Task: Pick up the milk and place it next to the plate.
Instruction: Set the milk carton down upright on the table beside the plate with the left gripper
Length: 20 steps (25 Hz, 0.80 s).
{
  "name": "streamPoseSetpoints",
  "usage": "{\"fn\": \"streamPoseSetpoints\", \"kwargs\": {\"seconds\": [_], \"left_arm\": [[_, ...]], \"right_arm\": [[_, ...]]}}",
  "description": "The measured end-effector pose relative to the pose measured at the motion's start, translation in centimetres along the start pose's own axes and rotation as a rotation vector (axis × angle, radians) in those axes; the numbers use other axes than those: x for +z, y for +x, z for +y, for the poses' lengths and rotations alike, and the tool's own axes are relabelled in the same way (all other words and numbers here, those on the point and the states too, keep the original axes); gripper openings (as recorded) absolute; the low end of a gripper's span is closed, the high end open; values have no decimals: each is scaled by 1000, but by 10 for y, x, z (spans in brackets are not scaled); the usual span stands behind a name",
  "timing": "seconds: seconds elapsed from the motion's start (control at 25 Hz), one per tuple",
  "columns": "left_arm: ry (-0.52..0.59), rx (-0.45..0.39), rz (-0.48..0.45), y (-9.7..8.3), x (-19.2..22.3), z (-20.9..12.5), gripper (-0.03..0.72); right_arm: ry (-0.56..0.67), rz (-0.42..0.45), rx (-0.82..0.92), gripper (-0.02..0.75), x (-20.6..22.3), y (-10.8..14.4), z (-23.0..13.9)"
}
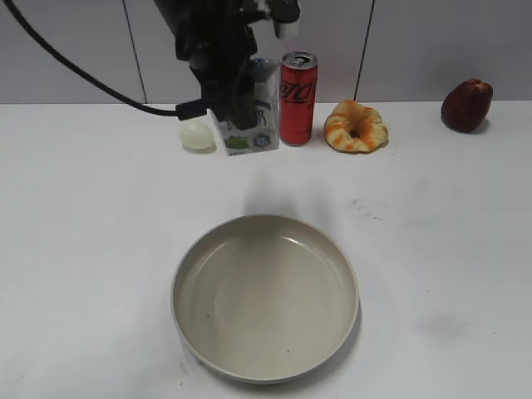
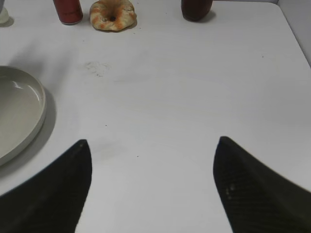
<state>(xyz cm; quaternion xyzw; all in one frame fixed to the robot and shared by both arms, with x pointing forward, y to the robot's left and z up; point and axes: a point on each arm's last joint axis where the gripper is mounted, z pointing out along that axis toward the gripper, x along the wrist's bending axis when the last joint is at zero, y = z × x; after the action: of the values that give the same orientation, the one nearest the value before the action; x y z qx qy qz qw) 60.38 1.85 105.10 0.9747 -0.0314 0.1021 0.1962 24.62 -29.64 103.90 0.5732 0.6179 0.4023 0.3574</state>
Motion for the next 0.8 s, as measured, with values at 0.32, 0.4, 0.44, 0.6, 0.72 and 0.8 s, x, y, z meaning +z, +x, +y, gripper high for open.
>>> {"fn": "streamPoseSetpoints", "kwargs": {"seconds": [0.32,0.4,0.44,0.6,0.72,0.8], "left_arm": [[24,-63,-86,1,53,-10,301],[36,-83,-101,0,65,-13,301],[42,-95,-108,0,70,-14,301],[71,-133,-143,-2,93,-21,301],[82,-146,-157,-3,101,-24,301],[85,-151,-159,-3,103,-25,301]], "right_arm": [[0,0,0,588,0,0,0],[0,0,0,588,0,0,0],[0,0,0,588,0,0,0],[0,0,0,588,0,0,0],[0,0,0,588,0,0,0],[0,0,0,588,0,0,0]]}}
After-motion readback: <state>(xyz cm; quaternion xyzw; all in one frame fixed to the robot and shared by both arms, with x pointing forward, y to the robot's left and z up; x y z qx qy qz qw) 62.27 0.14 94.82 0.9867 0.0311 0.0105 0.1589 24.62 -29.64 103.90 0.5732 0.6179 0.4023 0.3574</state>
